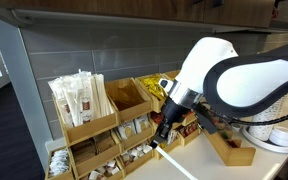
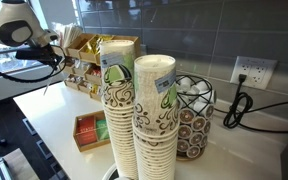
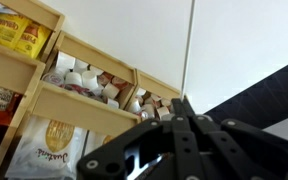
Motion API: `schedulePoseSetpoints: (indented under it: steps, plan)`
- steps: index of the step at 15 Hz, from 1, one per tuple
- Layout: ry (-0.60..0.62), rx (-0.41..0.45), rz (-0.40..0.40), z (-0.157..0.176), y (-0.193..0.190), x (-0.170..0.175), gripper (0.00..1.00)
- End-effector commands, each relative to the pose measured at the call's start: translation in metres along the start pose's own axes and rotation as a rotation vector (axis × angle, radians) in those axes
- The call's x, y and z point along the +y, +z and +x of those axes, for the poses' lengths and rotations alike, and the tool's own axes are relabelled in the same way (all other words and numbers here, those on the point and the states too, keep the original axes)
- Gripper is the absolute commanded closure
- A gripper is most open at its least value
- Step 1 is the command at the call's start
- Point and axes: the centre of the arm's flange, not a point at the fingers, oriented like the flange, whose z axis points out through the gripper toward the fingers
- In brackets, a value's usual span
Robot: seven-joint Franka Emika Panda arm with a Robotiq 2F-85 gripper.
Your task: Put one white straw on the counter.
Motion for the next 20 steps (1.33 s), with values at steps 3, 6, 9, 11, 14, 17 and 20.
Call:
schedulePoseSetpoints:
  steps: [3,6,9,11,14,17,20]
  plan:
    - [-0.022,-0.088,0.008,-0.017,0.032,0.003,0.74]
    - [-0.033,-0.094,0.020,-0.021,0.026,0.001,0.60]
    - [-0.039,-0.102,0.009,-0.023,0.008,-0.002,0.38]
    - [-0.026,-0.092,-0.002,-0.022,-0.009,-0.004,0.22]
    - [-0.010,-0.047,-0.003,-0.020,-0.038,-0.007,0.01]
    - [-0.023,0.011,-0.003,-0.018,-0.068,-0.012,0.00]
    - [-0.046,0.040,0.000,-0.017,-0.091,-0.018,0.00]
